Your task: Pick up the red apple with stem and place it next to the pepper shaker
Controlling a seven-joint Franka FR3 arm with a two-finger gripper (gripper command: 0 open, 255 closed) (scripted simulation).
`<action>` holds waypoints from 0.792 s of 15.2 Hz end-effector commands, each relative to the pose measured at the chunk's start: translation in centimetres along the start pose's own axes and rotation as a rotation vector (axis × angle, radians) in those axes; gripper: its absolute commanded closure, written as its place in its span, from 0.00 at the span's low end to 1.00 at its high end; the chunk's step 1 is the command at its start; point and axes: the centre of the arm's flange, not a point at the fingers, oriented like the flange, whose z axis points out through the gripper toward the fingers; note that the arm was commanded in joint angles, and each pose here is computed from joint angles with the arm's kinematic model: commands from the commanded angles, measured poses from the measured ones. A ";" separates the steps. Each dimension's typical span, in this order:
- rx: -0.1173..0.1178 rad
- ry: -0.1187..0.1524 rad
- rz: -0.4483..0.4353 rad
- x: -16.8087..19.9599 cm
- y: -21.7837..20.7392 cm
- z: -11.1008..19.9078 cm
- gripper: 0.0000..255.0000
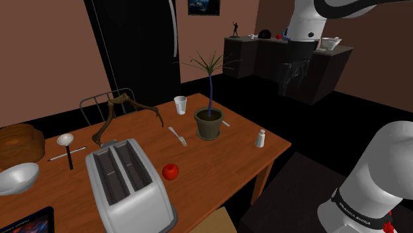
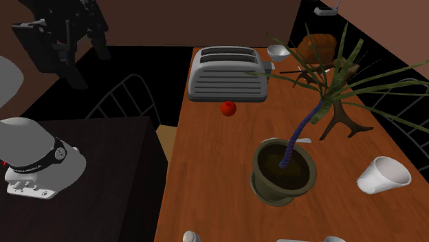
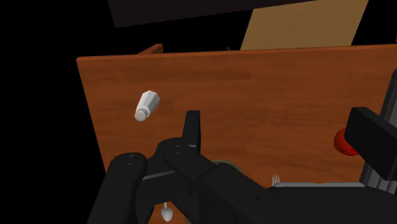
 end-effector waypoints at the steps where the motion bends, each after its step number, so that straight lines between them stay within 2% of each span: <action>1: 0.000 0.000 0.000 0.0 0.0 0.0 0.00; 12: 0.031 -0.002 0.008 6.9 -7.8 9.7 0.00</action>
